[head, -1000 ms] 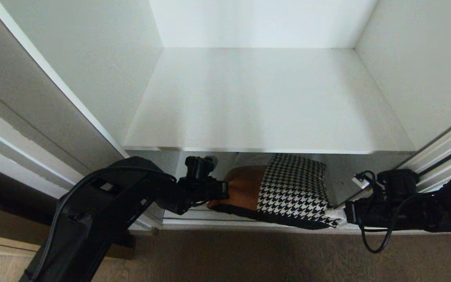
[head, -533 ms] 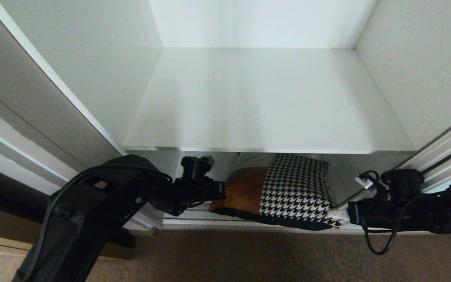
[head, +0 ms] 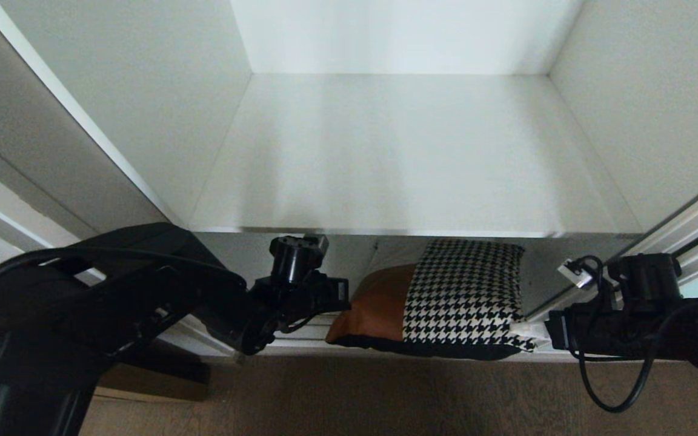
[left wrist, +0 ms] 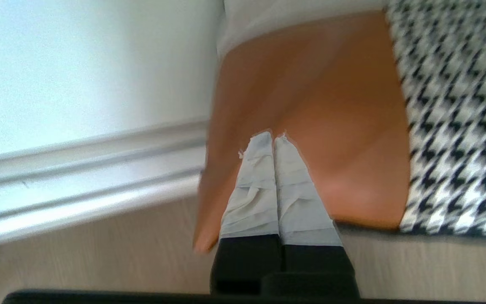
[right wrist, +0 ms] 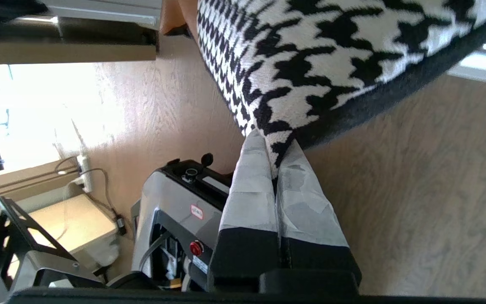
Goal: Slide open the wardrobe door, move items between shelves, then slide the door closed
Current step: Place the pillow on the higher shelf
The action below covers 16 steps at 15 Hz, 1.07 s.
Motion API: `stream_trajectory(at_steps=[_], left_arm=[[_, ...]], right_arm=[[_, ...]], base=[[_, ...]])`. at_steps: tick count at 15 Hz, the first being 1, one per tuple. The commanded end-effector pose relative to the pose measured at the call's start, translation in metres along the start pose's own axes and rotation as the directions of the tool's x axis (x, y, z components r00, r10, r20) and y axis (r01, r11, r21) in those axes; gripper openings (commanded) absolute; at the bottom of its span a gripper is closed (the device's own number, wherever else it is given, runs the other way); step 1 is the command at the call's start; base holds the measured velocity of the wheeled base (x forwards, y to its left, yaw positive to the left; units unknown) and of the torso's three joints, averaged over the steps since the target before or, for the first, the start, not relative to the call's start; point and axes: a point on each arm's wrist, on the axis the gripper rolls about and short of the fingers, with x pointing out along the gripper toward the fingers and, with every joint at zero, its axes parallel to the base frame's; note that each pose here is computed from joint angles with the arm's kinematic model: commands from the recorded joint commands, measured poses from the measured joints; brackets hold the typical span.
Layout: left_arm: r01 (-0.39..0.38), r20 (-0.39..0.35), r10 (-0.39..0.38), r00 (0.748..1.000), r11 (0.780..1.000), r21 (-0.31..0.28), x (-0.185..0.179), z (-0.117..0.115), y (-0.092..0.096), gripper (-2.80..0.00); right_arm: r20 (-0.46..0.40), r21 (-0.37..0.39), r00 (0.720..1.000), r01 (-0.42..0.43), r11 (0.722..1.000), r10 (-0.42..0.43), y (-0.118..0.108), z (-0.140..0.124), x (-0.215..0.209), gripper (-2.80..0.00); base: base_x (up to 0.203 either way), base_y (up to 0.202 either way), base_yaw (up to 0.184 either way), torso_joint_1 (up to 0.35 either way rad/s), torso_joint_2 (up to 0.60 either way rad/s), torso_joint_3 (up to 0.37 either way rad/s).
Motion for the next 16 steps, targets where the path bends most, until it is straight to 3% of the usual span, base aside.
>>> stream_trajectory(at_steps=[1,3,6,8,13,14,16], left_arm=[[0.015,0.06,-0.016,0.998,1.0,0.008,-0.016,0.009,-0.017,-2.8],[-0.006,-0.016,0.006,1.0,1.0,0.011,-0.011,-0.005,-0.013,-2.8],[-0.072,-0.175,0.07,0.982,0.997,-0.007,0.013,-0.026,0.015,-2.8],[-0.078,-0.216,0.076,0.974,0.997,-0.001,0.032,-0.044,0.024,-2.8],[-0.053,-0.269,0.07,0.961,0.996,0.071,0.08,-0.053,0.05,-2.8],[-0.048,-0.274,0.068,0.959,0.996,0.079,0.088,-0.051,0.052,0.0],[-0.01,-0.323,0.036,0.946,0.997,0.081,0.096,-0.048,0.053,0.0]], right_arm=[[0.03,-0.045,0.999,-0.025,0.999,0.026,0.019,0.01,-0.011,-2.8],[0.015,-0.029,1.0,-0.026,0.999,0.026,0.019,0.016,-0.008,-2.8],[-0.032,0.017,0.999,-0.014,1.0,0.014,0.002,0.009,0.008,-2.8],[-0.036,0.038,0.999,0.002,0.999,0.0,-0.008,0.007,0.009,-2.8],[-0.052,0.073,0.998,0.025,0.997,-0.021,-0.025,0.001,0.013,-2.8],[-0.049,0.074,0.999,0.026,0.997,-0.022,-0.028,0.0,0.016,-2.8],[-0.042,0.071,0.999,0.025,0.997,-0.022,-0.032,-0.002,0.02,-2.8]], base=[[0.0,0.0,0.0,0.0,0.0,0.0],[0.0,0.0,0.0,0.0,0.0,0.0],[0.0,0.0,0.0,0.0,0.0,0.0],[0.0,0.0,0.0,0.0,0.0,0.0],[0.0,0.0,0.0,0.0,0.0,0.0],[0.0,0.0,0.0,0.0,0.0,0.0],[0.0,0.0,0.0,0.0,0.0,0.0]])
